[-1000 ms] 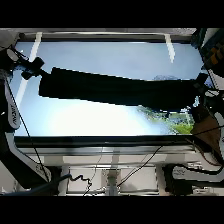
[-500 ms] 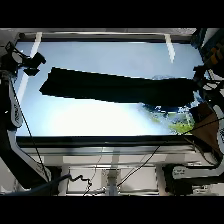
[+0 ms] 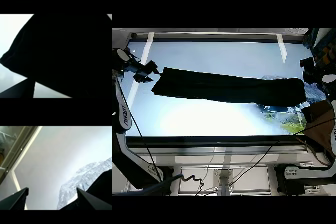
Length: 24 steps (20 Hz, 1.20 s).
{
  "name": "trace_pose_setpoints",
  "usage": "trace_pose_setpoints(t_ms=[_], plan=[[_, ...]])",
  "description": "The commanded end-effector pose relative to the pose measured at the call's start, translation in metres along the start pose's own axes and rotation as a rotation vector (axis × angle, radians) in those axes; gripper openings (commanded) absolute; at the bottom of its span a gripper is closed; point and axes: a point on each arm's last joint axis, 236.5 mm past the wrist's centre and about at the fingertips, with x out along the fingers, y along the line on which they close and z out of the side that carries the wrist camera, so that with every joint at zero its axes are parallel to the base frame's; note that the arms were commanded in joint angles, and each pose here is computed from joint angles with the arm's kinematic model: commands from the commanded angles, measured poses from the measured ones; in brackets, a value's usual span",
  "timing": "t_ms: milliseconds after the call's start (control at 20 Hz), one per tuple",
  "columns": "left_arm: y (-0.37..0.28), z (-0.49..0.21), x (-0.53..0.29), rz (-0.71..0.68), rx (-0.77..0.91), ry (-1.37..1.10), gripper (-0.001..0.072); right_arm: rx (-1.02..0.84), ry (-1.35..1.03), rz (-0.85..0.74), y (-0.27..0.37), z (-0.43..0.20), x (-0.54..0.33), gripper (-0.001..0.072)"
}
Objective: Fold the clothes and pants, and hang the long-sleeved shirts on hangers.
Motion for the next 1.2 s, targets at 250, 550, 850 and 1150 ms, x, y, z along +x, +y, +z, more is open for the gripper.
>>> trace_pose_setpoints(t_ms=[250,550,850,1150], plan=[[0.062,-0.106,-0.064,0.244,0.299,0.183,0.0513,-0.165,0.089,-0.055,-0.012,-0.017,-0.004,0.0656],[0.065,-0.126,-0.003,-0.013,0.077,0.011,0.0513,-0.177,0.132,-0.066,-0.015,-0.027,-0.005,0.0656],[0.051,-0.081,0.063,-0.205,-0.281,-0.187,0.0669,-0.178,0.123,-0.065,-0.015,-0.025,-0.005,0.0656],[0.065,-0.038,0.093,-0.234,-0.534,-0.365,0.0687,-0.177,0.091,-0.061,-0.013,-0.018,-0.004,0.0656]])
